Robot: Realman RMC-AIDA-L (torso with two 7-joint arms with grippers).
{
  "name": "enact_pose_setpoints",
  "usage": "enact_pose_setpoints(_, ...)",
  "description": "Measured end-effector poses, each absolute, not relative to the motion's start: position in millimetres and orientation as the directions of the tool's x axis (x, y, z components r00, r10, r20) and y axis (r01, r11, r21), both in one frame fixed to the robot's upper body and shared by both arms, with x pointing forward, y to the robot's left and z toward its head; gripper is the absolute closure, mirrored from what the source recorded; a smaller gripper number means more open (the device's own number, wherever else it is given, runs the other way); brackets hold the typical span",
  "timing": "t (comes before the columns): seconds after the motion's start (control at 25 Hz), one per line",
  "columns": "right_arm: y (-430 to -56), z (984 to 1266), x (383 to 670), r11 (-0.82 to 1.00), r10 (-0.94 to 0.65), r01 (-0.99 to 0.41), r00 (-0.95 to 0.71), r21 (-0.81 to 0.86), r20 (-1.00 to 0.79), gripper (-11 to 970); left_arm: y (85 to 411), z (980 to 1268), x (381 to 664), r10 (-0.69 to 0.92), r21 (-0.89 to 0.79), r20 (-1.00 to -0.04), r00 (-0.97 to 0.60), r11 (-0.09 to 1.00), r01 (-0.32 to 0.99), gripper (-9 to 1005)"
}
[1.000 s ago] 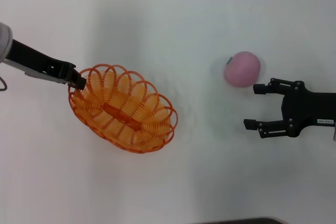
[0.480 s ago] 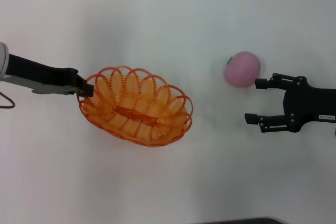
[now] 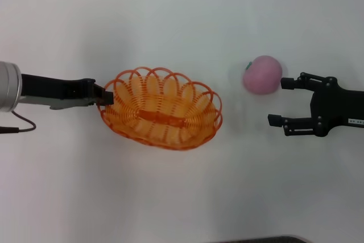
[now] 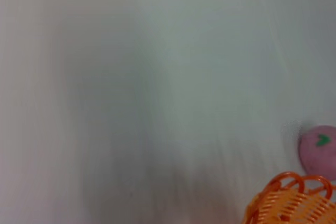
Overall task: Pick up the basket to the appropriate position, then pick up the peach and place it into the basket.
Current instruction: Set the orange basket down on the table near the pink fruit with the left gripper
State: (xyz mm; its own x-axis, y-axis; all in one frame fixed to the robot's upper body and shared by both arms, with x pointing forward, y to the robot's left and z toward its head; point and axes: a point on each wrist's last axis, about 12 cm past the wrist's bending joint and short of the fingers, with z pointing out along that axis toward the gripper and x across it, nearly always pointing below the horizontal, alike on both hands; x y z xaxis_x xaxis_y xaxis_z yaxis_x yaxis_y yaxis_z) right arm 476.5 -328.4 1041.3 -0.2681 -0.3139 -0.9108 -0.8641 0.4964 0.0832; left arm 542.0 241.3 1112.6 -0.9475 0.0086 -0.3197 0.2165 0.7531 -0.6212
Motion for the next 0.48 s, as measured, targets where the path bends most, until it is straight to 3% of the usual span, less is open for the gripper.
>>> enact_pose_setpoints(0.48, -329.6, 1043.5, 478.1, 0.511, -0.306, -0.857, -0.261, 0.073, -0.916, 16, 234.5, 1091.7, 523.8, -0.058, -0.661, -0.318, -0.946, 0.729, 0.178, 946)
